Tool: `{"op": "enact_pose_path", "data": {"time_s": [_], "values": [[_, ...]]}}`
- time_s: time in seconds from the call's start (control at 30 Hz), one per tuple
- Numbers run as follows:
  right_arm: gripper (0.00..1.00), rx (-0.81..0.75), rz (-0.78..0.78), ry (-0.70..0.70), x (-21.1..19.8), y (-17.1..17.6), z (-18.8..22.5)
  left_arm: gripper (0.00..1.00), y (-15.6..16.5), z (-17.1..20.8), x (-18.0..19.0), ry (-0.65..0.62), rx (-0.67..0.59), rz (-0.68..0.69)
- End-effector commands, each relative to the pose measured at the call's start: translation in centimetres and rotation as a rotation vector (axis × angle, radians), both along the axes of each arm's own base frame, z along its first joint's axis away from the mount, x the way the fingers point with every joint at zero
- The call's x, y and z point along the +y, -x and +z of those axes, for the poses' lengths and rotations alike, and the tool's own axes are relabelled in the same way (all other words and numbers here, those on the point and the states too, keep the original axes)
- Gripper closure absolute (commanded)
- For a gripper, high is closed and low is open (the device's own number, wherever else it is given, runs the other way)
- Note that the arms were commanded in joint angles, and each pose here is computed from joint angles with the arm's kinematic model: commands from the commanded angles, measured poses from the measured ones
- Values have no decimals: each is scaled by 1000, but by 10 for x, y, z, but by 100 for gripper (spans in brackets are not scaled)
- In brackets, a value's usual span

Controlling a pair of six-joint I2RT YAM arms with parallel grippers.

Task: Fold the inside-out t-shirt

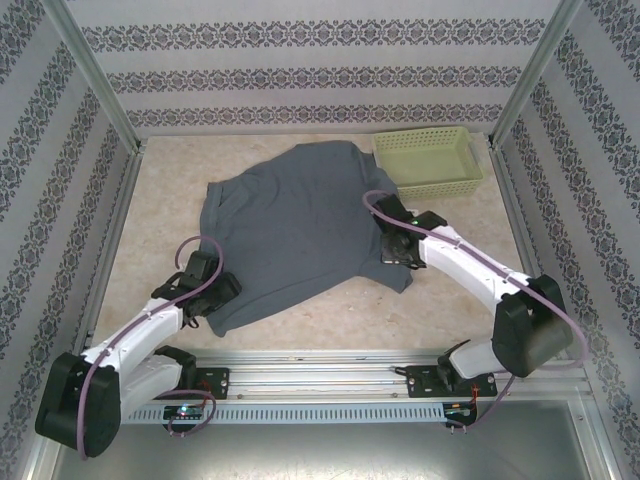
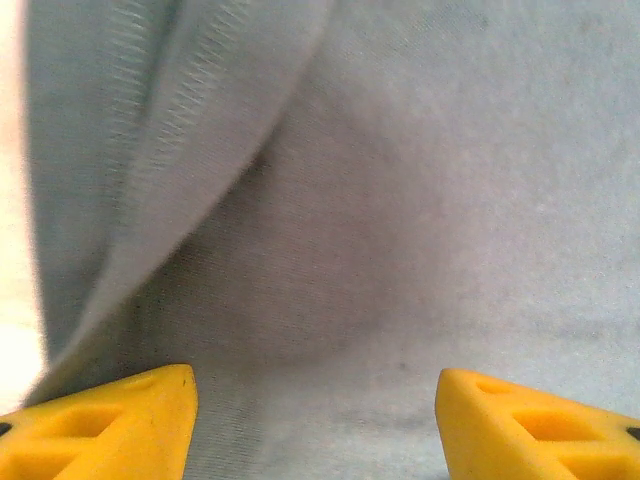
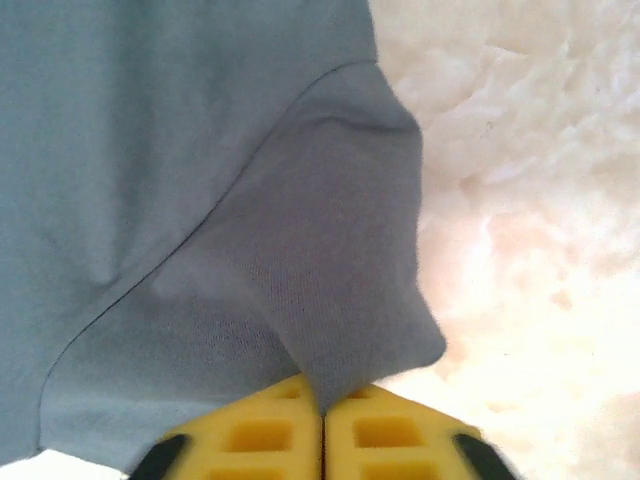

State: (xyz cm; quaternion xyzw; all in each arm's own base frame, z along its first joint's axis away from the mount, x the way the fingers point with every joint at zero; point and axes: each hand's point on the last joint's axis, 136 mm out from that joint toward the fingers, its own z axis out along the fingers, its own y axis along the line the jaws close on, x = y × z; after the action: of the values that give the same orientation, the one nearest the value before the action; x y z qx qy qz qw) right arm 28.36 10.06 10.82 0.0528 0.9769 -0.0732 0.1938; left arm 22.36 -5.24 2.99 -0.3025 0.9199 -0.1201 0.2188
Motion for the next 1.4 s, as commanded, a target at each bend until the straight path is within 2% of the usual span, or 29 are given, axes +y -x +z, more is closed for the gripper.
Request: {"op": "enact_pose_path", "data": {"time_s": [0.0, 0.03, 0.1, 0.23, 0.4, 0.53, 0.7, 0.77, 0.9, 0.97, 1.03, 1.1, 1.27, 1.33, 1.37], "values": [[67, 135, 50, 206, -18, 32, -10, 36, 9, -3, 18, -69, 36, 33], [60, 142, 68, 184, -10, 36, -13, 36, 9, -3, 20, -71, 37, 36], [56, 132, 75, 90, 2, 40, -16, 36, 9, -4, 22, -65, 42, 43], [59, 51, -5, -101, -8, 44, -9, 36, 7, -5, 26, -61, 49, 49], [62, 73, -181, -163, -56, 62, -35, 36, 3, -6, 34, -57, 54, 78], [64, 129, -225, -178, -62, 65, -60, 36, -1, -8, 38, -25, 57, 113], [64, 200, -199, -186, -49, 55, -86, 36, -5, -8, 41, -1, 56, 122], [64, 175, -155, -207, -36, 45, -84, 36, -5, -8, 42, -6, 62, 119], [55, 130, -66, -287, -2, 28, -72, 36, -4, -7, 43, -6, 58, 124], [54, 134, -55, -348, 10, 22, -74, 35, -4, -7, 43, -4, 58, 125], [55, 146, -53, -342, 12, 18, -78, 35, -4, -7, 42, -3, 56, 124], [58, 166, -49, -310, 11, 15, -82, 35, -4, -7, 42, -2, 57, 125], [84, 151, -40, -278, 8, 13, -77, 35, -1, -6, 46, -17, 64, 132], [97, 134, -30, -157, -3, 14, -67, 35, 0, -5, 50, -30, 62, 148], [100, 130, -20, -70, -10, 16, -59, 35, 0, -4, 51, -33, 59, 155]]}}
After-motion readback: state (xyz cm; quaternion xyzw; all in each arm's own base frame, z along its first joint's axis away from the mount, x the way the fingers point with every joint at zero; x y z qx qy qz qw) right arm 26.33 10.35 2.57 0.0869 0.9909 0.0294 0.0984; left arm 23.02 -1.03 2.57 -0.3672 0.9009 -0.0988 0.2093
